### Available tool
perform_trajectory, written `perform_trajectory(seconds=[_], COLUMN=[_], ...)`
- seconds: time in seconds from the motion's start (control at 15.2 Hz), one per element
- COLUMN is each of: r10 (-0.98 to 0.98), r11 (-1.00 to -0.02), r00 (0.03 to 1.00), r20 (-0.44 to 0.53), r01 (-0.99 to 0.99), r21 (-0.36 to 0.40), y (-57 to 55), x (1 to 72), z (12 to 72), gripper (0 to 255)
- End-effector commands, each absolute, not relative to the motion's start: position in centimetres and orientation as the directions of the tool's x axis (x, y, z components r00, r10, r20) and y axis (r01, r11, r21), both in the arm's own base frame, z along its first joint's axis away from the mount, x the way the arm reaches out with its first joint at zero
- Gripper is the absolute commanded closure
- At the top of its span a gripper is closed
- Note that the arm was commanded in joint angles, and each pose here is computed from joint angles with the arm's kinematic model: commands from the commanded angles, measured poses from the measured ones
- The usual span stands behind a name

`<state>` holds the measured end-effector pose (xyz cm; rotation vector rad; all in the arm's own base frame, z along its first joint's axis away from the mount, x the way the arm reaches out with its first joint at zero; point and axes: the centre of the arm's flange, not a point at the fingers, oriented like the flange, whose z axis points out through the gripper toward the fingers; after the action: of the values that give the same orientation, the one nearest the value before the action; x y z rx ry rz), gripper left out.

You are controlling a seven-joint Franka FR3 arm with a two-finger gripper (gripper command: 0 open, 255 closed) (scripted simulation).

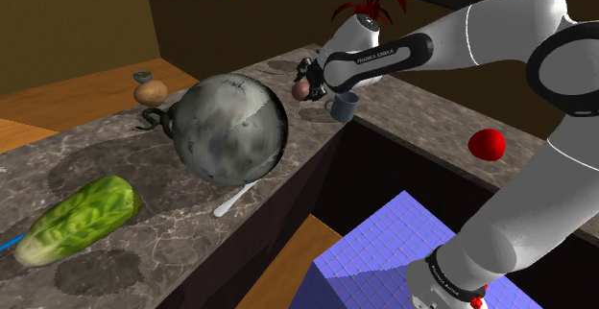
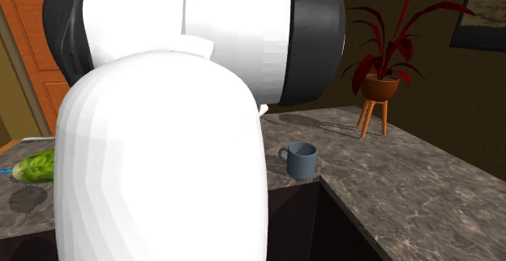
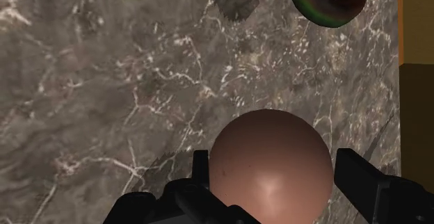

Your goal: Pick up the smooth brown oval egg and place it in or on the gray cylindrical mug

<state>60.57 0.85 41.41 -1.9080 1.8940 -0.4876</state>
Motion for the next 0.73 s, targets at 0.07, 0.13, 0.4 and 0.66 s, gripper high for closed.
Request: perform_trajectory(seconds=[0.07, 0.13, 0.4, 0.66], r10=[-0.999, -0.999, -0.999, -0.999], r11=[0.004, 0.004, 0.004, 0.004], r00=[0.018, 0.018, 0.018, 0.018], r20=[-0.037, -0.037, -0.037, -0.037], r01=[-0.857, -0.857, -0.857, -0.857], r21=[-0.515, -0.515, -0.515, -0.515], y=[0.9, 0.9, 0.9, 0.9], x=[60.5, 60.5, 60.5, 60.5], z=[43.0, 43.6, 45.7, 47.8], gripper=[255, 255, 255, 255])
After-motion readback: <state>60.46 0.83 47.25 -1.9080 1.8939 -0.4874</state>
